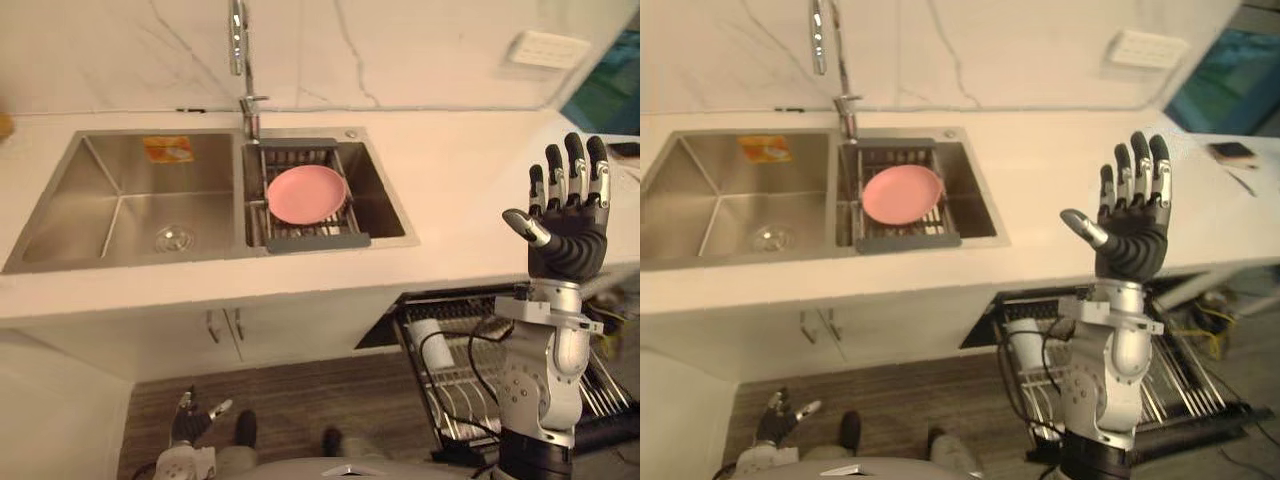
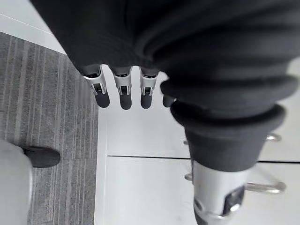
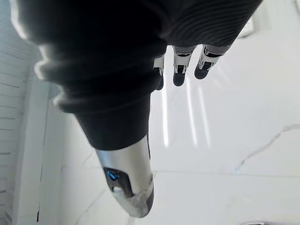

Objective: Walk over to the sink, pick up the cup, carry it to the dishwasher, place the cup inside the dishwasher, then close the dishwasher door

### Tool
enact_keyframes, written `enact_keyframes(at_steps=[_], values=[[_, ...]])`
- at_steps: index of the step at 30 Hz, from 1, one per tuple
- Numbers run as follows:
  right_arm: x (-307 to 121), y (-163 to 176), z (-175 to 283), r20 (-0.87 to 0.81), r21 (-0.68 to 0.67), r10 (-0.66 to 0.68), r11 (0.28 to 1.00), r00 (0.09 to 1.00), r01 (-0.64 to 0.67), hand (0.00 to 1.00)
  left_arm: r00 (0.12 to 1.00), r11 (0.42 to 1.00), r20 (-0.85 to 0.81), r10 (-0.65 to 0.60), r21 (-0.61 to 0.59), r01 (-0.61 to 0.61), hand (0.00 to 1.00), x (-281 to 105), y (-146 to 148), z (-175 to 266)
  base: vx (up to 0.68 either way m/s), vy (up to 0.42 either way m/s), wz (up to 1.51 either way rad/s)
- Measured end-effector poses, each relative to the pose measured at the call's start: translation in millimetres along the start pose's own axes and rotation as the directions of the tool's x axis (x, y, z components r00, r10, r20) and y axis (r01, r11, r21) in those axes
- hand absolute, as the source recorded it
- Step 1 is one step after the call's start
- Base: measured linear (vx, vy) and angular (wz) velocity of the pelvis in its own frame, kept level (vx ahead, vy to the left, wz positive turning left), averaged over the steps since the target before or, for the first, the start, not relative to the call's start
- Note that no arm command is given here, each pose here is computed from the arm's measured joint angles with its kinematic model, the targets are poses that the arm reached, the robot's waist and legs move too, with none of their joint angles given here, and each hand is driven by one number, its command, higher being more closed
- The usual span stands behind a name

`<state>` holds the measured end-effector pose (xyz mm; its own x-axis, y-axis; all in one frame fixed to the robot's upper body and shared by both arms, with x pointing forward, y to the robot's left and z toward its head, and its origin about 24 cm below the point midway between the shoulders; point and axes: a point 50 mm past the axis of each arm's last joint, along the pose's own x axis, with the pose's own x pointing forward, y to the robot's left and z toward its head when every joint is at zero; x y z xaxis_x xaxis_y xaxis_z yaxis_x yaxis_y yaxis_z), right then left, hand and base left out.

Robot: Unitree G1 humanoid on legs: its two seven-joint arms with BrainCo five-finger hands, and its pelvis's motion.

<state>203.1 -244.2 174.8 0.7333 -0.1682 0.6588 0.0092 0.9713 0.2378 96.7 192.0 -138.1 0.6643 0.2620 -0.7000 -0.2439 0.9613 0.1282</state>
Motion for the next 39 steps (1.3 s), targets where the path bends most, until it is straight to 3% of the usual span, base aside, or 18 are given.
enact_keyframes(at_steps=[8,13,22,24,28,33,39], values=[[0,12,10,0.047,0.012,0.043,0.999,0.998,-0.044,0.00,1.000,1.000,-0.009,0.013,-0.024,-0.014,0.00,-4,-2,-5,0.09,-0.037,-0.02],[-7,33,-10,-0.042,0.092,0.119,0.989,0.992,-0.115,0.00,0.999,0.999,-0.024,0.035,-0.001,-0.035,0.00,-2,6,-8,-0.02,0.012,0.01],[-14,29,-39,-0.209,-0.202,0.087,0.971,0.974,-0.130,0.00,0.999,0.999,-0.031,0.044,0.026,-0.043,0.00,-2,11,-11,-0.05,0.005,0.05],[-11,27,-43,-0.243,-0.356,0.078,0.920,0.967,-0.164,0.00,0.999,0.998,-0.034,0.039,0.048,-0.038,0.00,-1,13,-10,-0.01,-0.012,0.15],[12,26,-61,-0.324,-0.514,0.115,0.812,0.939,-0.276,0.00,0.998,0.997,-0.045,0.042,0.071,-0.038,0.00,2,17,-8,0.01,-0.004,0.16],[55,25,-86,-0.431,-0.628,0.149,0.660,0.890,-0.414,0.00,0.996,0.992,-0.066,0.053,0.120,-0.045,0.00,4,27,-7,0.01,0.005,0.29],[90,10,-107,-0.511,-0.713,0.076,0.519,0.856,-0.472,0.00,0.991,0.991,-0.127,0.049,0.131,-0.033,0.00,1,30,-16,-0.02,0.018,0.22]])
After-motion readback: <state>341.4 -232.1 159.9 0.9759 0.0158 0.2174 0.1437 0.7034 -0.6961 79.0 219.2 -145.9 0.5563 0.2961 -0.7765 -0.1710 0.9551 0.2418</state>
